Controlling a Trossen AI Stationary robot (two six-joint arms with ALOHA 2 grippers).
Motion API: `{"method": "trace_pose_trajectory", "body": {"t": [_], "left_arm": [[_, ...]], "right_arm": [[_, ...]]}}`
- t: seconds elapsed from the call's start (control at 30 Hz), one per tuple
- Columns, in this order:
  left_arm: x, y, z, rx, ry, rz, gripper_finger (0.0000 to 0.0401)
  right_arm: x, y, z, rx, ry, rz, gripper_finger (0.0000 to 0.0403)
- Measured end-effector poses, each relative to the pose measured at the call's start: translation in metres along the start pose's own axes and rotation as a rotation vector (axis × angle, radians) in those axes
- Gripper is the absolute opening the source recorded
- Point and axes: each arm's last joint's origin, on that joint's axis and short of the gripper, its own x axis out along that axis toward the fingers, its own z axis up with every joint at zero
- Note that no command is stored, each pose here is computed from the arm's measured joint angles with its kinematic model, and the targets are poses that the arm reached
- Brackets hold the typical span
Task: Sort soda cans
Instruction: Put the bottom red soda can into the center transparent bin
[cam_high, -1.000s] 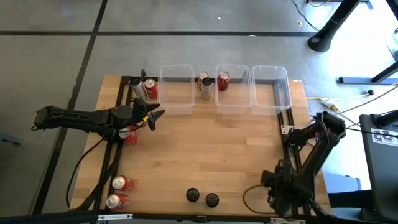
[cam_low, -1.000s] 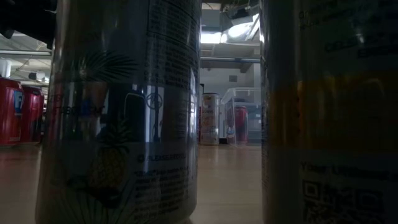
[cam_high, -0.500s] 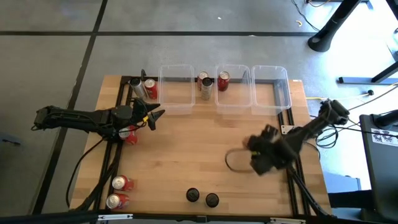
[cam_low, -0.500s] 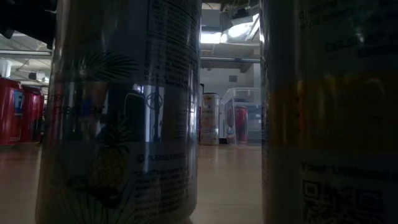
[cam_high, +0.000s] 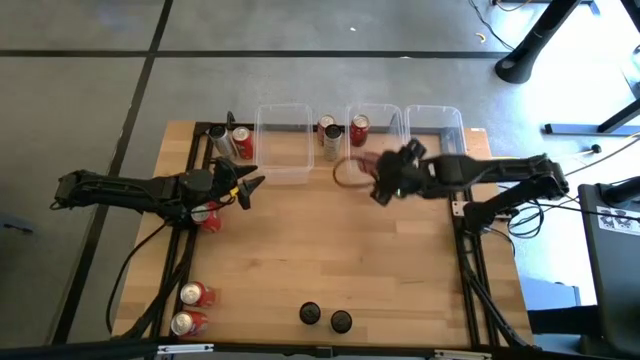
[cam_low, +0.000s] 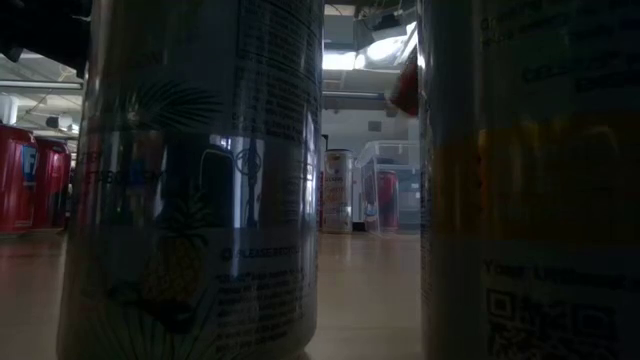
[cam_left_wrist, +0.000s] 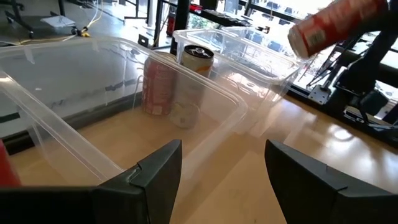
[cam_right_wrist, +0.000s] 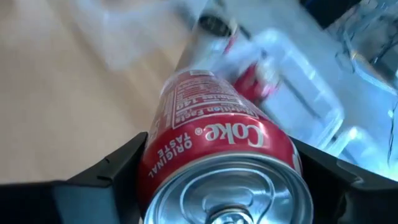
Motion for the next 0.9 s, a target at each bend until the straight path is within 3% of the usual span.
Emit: {"method": "trace_pose_trajectory", "body": {"t": [0.23, 0.4, 0.63, 0.9], "left_arm": [[0.0, 0.0, 0.0, 0.006, 0.0, 0.001, 0.0221], [0.0, 0.0, 0.0, 0.001, 0.0, 0.001, 0.0221], [0.0, 0.0, 0.0, -0.009, 0.001, 0.002, 0.0221], [0.0, 0.001, -0.001, 0.002, 0.011, 0.006, 0.0221]], "right_arm": [[0.02, -0.053, 0.022, 0.034, 0.039, -0.065, 0.0291], [0.053, -0.087, 0.024, 0.141, 0.141, 0.015, 0.0291], [0.106, -0.111, 0.02, 0.214, 0.264, 0.07, 0.0291], [0.147, -0.127, 0.01, 0.229, 0.381, 0.031, 0.0291]]}}
